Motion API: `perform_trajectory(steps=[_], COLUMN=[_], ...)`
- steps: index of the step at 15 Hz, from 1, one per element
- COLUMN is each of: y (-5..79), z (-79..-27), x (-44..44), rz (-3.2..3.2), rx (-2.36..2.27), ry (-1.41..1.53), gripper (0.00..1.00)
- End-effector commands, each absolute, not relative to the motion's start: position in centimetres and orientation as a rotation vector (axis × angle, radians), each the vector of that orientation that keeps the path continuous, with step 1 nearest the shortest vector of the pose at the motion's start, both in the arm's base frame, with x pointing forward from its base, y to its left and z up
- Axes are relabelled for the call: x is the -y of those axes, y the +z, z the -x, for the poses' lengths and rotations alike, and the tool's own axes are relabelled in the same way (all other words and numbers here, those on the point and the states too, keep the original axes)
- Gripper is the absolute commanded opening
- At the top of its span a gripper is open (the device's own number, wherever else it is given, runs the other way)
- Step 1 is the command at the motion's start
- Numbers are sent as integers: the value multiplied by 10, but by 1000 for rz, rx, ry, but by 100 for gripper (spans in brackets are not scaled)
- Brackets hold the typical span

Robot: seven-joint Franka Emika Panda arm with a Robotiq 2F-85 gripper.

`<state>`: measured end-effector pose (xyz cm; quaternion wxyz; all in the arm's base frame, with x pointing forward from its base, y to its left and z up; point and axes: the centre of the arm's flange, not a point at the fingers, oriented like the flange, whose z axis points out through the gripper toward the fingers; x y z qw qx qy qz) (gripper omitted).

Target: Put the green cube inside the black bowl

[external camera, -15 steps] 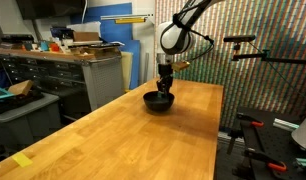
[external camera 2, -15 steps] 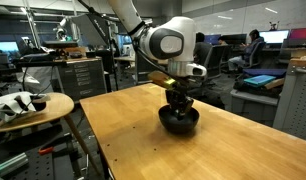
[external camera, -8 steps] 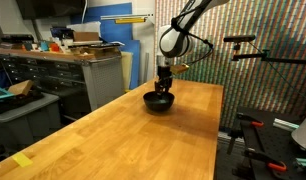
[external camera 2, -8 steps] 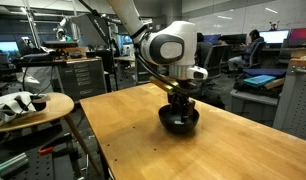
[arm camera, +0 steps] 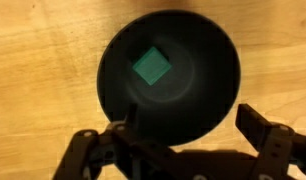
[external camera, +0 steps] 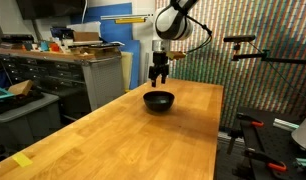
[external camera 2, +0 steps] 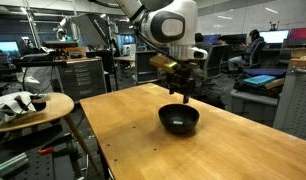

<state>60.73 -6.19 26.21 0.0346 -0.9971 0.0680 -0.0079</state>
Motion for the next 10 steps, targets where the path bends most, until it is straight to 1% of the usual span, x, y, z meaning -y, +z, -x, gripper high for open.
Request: perform_trajectory(steps=[1,3,4,6,10], y=[328,355,323,344,345], z=[-604,-598,-600,-596,-595], x=[57,56,57,55,55], rz=[3047,3042,3043,3039,3038], rx=[-178,-173,-181,-174,-174], ry=[101,145,112,123,131], gripper=[100,100,100,100,100])
